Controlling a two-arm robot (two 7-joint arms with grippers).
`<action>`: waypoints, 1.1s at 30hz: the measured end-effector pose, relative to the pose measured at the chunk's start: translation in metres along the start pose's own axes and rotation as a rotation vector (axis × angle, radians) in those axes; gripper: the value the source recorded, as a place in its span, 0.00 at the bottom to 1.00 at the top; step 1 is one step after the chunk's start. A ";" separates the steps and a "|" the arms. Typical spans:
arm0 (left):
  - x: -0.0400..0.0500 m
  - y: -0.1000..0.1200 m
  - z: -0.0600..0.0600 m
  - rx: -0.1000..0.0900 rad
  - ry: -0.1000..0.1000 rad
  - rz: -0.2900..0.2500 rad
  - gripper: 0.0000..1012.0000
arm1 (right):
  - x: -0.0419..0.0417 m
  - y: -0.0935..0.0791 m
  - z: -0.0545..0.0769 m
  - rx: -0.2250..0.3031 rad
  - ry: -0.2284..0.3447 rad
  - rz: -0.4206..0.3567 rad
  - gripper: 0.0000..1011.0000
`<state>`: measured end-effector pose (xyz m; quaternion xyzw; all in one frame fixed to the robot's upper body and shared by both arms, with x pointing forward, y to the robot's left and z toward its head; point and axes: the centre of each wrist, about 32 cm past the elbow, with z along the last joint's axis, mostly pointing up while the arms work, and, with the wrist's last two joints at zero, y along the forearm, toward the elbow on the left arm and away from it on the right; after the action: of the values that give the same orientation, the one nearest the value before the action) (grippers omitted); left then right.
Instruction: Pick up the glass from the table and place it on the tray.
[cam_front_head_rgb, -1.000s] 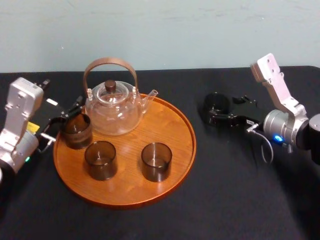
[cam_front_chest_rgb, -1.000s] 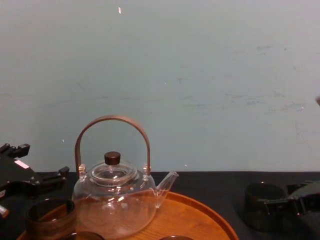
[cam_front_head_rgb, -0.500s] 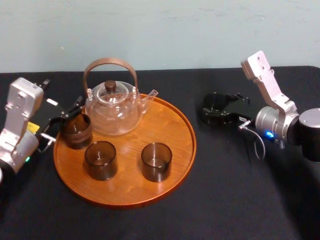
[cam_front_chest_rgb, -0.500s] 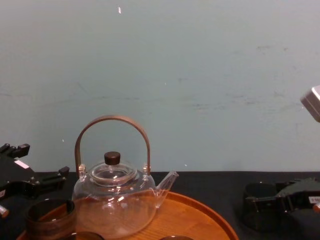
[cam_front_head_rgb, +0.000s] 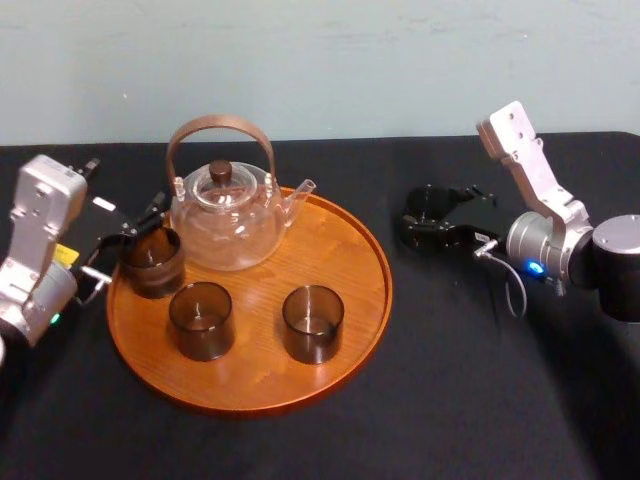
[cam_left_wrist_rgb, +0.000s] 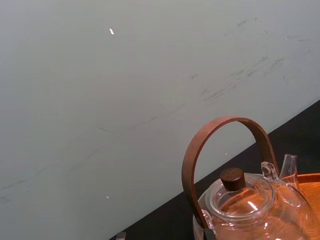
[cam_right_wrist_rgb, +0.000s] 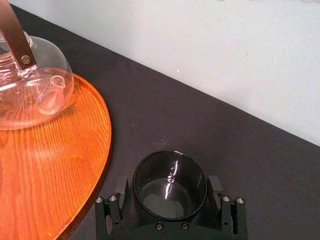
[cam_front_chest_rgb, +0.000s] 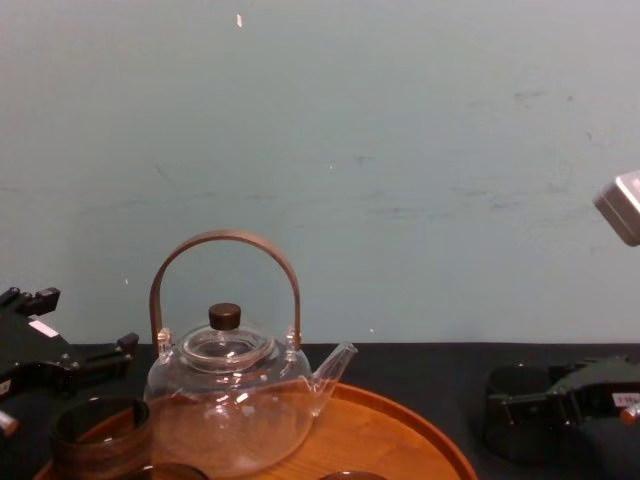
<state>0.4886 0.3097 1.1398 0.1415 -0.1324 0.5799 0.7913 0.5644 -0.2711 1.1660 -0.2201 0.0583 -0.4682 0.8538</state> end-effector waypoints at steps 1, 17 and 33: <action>0.0000 0.000 0.000 0.000 0.000 0.000 0.99 | 0.0001 0.000 0.000 0.000 0.000 0.000 0.99; 0.0000 0.000 0.000 0.000 0.000 0.000 0.99 | 0.0005 -0.001 0.000 0.002 0.003 0.000 0.89; 0.0000 0.000 0.000 0.000 0.000 0.000 0.99 | 0.0030 -0.015 0.008 0.048 0.000 0.034 0.89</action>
<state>0.4886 0.3097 1.1398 0.1415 -0.1325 0.5799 0.7913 0.5567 -0.2780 1.1799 -0.1984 0.0505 -0.4547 0.8668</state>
